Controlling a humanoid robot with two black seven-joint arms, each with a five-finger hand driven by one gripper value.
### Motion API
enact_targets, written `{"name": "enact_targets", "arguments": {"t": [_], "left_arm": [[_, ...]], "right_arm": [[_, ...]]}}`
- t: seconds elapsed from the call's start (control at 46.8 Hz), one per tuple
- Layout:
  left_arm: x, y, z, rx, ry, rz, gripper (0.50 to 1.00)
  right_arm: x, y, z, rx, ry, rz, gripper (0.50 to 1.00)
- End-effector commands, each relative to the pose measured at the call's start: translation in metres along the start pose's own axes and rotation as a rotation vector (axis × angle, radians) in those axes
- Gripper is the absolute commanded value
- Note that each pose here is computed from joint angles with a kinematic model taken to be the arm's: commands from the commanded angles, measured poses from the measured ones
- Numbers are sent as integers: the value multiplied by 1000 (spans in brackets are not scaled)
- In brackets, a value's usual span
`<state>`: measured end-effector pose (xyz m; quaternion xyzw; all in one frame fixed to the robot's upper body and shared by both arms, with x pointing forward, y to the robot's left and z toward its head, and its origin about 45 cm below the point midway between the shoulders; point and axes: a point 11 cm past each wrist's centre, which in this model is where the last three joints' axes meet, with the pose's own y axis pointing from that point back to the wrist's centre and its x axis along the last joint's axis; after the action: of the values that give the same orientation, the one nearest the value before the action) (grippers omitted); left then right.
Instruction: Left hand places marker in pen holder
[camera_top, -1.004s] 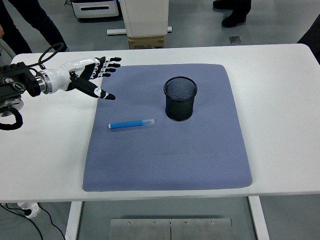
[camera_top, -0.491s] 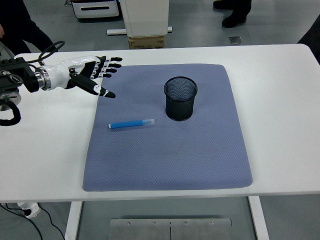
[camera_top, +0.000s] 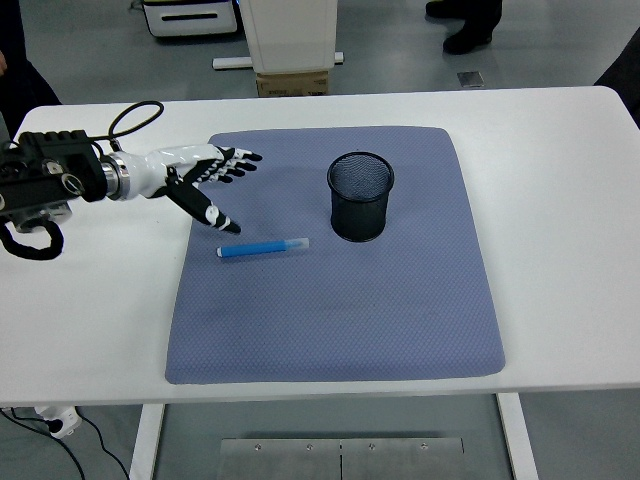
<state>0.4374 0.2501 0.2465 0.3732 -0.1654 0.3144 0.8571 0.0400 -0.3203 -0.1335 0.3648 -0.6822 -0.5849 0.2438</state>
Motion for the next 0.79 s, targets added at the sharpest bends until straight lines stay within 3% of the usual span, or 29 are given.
{"name": "enact_targets", "arguments": {"t": [0.0, 0.47, 0.769], "left_arm": [[-4, -2, 0, 7, -37, 0, 1000], [-43, -26, 23, -35, -176, -100, 1000], [-45, -27, 23, -26, -281, -125, 1000]], "right_arm": [[0, 0, 0, 0, 0, 0, 1000], [0, 0, 0, 0, 0, 0, 1000], [0, 0, 0, 0, 0, 0, 1000]]}}
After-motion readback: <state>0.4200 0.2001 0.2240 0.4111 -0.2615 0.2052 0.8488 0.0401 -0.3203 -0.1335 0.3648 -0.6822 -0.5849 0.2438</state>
